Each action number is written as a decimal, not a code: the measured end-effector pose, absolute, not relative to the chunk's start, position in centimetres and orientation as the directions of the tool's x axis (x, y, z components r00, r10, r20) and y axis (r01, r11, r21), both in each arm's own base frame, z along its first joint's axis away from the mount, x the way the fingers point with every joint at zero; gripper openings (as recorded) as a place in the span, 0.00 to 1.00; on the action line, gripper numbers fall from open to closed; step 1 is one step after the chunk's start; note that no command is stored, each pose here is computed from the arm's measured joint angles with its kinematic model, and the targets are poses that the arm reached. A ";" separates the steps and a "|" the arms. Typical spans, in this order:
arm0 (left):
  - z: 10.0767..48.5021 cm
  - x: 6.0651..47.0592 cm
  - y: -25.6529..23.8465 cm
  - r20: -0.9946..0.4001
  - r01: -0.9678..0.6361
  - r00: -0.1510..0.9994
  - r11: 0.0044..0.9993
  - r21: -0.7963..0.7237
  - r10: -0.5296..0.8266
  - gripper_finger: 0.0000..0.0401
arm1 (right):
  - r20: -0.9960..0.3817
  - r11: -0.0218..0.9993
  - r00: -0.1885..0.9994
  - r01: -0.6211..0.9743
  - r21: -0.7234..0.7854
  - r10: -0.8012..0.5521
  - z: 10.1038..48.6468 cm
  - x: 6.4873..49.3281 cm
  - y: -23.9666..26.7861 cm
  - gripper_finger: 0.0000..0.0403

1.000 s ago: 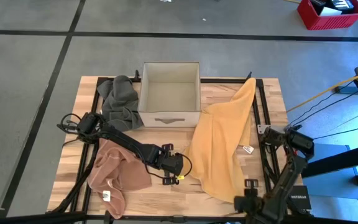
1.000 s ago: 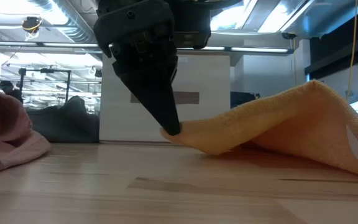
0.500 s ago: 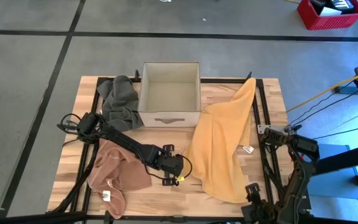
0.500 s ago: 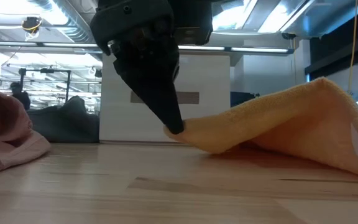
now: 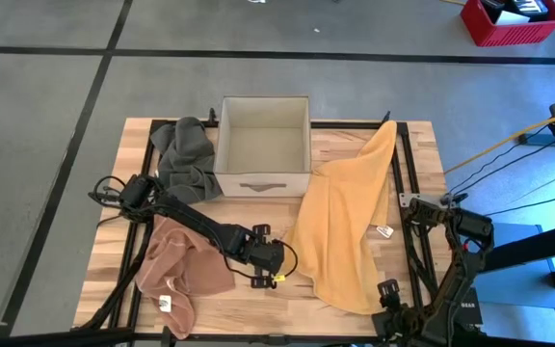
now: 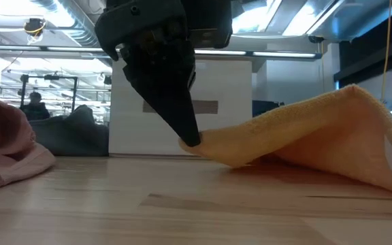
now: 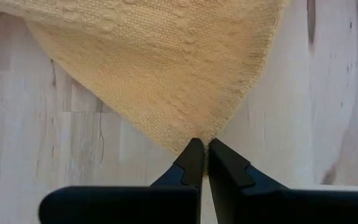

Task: Fold towel
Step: Fold the yellow towel

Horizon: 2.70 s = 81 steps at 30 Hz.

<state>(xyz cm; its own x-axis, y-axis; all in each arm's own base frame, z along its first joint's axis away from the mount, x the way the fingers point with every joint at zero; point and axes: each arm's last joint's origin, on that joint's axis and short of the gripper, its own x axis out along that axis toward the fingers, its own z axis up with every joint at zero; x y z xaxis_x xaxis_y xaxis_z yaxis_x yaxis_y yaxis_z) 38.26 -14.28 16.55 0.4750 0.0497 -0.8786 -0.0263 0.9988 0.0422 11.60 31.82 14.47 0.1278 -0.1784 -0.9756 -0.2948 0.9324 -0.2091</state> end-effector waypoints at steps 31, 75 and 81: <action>38.1 33.4 -20.2 -0.509 -0.005 0.844 0.952 0.305 0.168 0.01 | -0.592 0.961 0.770 0.101 -0.259 -0.240 34.3 13.3 31.1 0.01; 60.7 16.5 -7.2 0.257 -0.238 0.929 0.961 -0.140 0.268 0.01 | -0.003 0.919 0.925 0.377 -0.111 -0.380 64.2 8.2 12.4 0.01; 61.5 14.2 -5.9 0.290 -0.221 0.917 0.954 -0.203 0.274 0.01 | 0.038 0.935 0.937 0.349 -0.059 -0.347 64.8 7.9 11.7 0.01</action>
